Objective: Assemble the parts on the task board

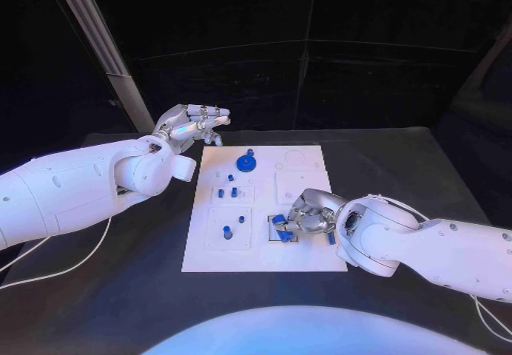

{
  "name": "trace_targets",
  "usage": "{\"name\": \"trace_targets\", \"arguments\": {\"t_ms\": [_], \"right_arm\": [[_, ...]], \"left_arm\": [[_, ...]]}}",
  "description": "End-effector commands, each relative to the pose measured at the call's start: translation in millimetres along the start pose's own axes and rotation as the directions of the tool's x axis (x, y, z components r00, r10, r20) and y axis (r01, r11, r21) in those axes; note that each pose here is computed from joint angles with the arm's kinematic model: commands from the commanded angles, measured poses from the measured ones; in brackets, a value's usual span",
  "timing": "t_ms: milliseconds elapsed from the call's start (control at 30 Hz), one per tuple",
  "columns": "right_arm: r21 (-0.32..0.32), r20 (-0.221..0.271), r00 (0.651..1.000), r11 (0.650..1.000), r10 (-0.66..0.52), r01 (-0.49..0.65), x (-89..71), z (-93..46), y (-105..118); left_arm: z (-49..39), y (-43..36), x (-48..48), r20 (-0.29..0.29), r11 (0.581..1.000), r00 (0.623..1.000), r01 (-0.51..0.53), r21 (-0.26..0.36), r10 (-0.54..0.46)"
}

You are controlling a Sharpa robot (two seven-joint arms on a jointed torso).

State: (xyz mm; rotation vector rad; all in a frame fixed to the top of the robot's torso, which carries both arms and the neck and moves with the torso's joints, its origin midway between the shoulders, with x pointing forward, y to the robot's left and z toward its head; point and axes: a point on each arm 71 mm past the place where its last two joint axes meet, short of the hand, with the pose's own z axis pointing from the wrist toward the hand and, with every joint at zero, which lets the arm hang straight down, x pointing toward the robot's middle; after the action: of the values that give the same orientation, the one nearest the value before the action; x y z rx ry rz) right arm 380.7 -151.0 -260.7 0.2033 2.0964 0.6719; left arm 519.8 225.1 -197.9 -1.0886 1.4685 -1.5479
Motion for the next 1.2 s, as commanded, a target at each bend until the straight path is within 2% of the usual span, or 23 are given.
{"name": "trace_targets", "arguments": {"t_ms": [33,333,667,900,1200], "right_arm": [[0.027,0.019,1.0,1.0,0.016,-0.016,-1.3,1.9,0.0],[0.024,0.04,0.999,1.0,-0.014,0.013,-1.7,5.4,2.4],[0.015,0.033,0.997,0.998,-0.066,0.065,-1.3,4.8,3.1],[-0.021,0.015,0.995,0.995,-0.096,0.096,0.3,2.8,6.1],[-0.023,0.045,0.988,0.989,-0.146,0.147,-1.2,3.2,7.8]], "left_arm": [[0.8,-0.7,1.2,-0.003,0.999,0.999,0.032,-0.003,-0.032],[1.2,-0.6,1.4,-0.002,0.999,0.999,0.035,-0.005,-0.035],[1.5,-0.4,1.2,-0.003,0.999,0.999,0.036,-0.006,-0.036],[1.8,-0.3,1.3,-0.004,0.999,0.999,0.036,-0.007,-0.036],[2.5,-0.1,2.0,-0.006,0.999,0.999,0.036,-0.007,-0.036]]}}
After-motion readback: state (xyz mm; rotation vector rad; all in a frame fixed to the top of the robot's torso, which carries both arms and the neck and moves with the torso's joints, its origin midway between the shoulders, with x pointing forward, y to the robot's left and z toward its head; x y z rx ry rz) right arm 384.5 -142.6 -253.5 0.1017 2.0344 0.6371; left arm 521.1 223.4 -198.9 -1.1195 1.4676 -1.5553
